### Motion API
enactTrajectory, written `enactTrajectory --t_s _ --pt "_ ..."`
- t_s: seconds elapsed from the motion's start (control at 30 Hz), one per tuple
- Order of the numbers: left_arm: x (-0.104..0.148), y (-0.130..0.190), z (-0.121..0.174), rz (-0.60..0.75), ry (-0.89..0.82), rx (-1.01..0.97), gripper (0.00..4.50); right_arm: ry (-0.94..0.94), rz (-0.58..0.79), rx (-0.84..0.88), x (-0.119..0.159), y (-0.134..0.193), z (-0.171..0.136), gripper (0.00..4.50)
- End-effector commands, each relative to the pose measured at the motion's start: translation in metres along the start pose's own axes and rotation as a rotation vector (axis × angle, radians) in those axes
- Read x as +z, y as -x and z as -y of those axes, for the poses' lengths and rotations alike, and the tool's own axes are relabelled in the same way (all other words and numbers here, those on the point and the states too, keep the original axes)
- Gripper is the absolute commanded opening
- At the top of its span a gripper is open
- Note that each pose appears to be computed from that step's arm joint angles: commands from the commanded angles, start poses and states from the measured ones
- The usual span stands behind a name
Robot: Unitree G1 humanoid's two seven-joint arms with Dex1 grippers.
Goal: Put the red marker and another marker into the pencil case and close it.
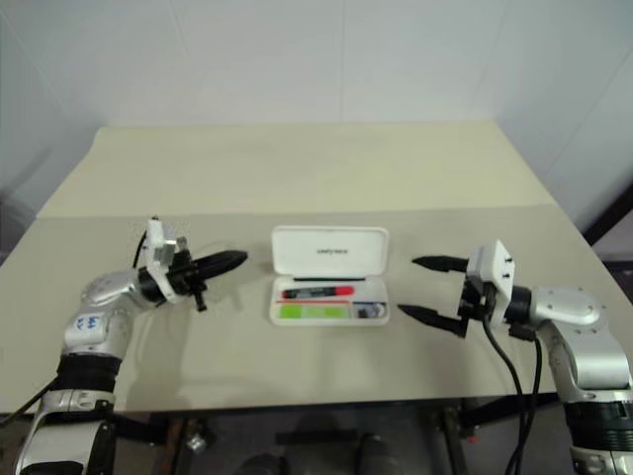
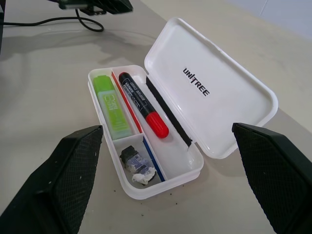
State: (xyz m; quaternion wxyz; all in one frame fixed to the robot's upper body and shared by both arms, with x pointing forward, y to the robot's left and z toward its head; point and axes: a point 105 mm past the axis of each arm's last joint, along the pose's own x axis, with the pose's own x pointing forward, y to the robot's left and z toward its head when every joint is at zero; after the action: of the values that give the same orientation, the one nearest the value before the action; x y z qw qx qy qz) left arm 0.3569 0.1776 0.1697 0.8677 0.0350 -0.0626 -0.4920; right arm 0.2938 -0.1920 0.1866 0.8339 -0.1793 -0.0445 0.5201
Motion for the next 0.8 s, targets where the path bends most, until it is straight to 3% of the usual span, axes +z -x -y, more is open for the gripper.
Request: enactTrajectory --t_s 0.03,0.47,0.8 --pt "0.003 -0.011 -0.014 -0.02 -0.056 0.077 0.04 0.061 0.006 -0.033 0.013 0.007 0.006 4.5" --pt "0.001 -0.064 -0.02 -0.031 -0.08 0.064 0.04 0.059 0.013 -0.082 0.013 0.01 0.002 4.5" --pt "0.014 -0.068 -0.003 0.055 -0.142 -0.072 0.04 0.047 0.015 -0.102 0.011 0.011 -0.001 4.5"
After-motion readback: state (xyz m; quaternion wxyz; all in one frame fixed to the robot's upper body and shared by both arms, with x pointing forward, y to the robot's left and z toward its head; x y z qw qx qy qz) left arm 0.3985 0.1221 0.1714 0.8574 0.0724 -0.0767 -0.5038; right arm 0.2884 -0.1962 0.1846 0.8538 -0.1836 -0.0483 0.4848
